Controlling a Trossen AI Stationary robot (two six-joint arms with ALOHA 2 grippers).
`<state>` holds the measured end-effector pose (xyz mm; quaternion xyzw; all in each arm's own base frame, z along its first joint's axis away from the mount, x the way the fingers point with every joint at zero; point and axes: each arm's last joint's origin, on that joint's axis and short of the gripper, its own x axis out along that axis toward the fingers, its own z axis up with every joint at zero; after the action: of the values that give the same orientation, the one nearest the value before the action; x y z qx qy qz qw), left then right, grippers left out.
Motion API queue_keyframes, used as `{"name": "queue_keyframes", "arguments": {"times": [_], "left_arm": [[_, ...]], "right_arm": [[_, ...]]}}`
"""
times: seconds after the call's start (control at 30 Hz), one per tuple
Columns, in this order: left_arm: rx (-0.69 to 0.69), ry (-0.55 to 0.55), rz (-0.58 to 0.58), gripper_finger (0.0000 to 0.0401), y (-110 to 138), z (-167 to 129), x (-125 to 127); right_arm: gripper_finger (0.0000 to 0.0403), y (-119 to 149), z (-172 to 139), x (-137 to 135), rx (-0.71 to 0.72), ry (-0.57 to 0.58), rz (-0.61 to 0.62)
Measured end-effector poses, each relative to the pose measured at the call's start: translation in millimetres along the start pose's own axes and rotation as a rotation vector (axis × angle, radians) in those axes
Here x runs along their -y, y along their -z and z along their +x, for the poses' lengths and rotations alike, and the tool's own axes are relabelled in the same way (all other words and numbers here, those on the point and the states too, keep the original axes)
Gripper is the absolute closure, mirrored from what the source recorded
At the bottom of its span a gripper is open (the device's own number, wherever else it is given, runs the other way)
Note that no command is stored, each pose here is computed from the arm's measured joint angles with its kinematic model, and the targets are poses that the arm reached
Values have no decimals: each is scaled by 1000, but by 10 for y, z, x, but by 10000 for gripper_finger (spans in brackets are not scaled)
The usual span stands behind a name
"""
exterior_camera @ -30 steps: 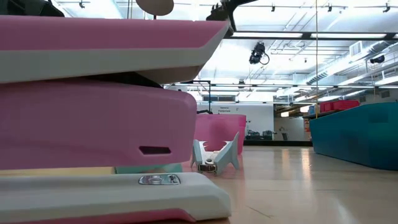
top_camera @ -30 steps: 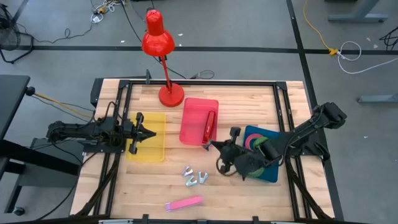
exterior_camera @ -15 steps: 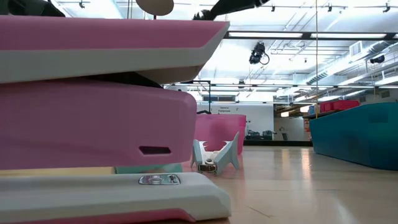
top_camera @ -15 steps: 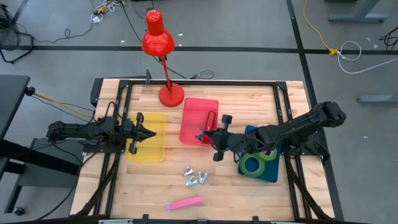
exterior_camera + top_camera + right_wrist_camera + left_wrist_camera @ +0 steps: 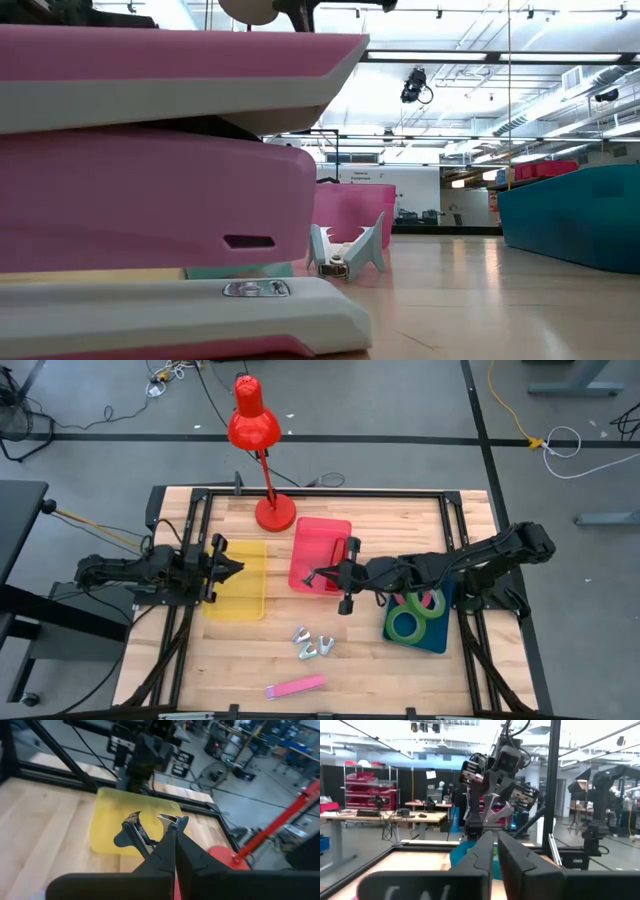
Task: Pick and place Stapler, Stapler remover, tape
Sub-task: Put the black staple remover into the yellow bin
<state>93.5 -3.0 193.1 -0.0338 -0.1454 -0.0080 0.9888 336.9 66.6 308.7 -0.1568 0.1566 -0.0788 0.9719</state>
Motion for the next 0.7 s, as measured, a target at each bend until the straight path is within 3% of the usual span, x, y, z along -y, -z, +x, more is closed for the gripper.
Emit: {"name": "queue_keyframes", "arguments": {"times": [0.13,0.47,0.57,0.7], "left_arm": [[2,-45,2,310,-1,0,-13],[16,-168,-29,115,-57,7,-45],[37,-166,-27,82,-211,39,-35],[-24,-166,-2,68,-360,129,-23]], "right_arm": [[403,-11,39,81,33,-34,20],[403,68,153,383,30,-62,48],[403,92,178,467,29,-70,55],[403,115,201,546,36,-103,63]]}}
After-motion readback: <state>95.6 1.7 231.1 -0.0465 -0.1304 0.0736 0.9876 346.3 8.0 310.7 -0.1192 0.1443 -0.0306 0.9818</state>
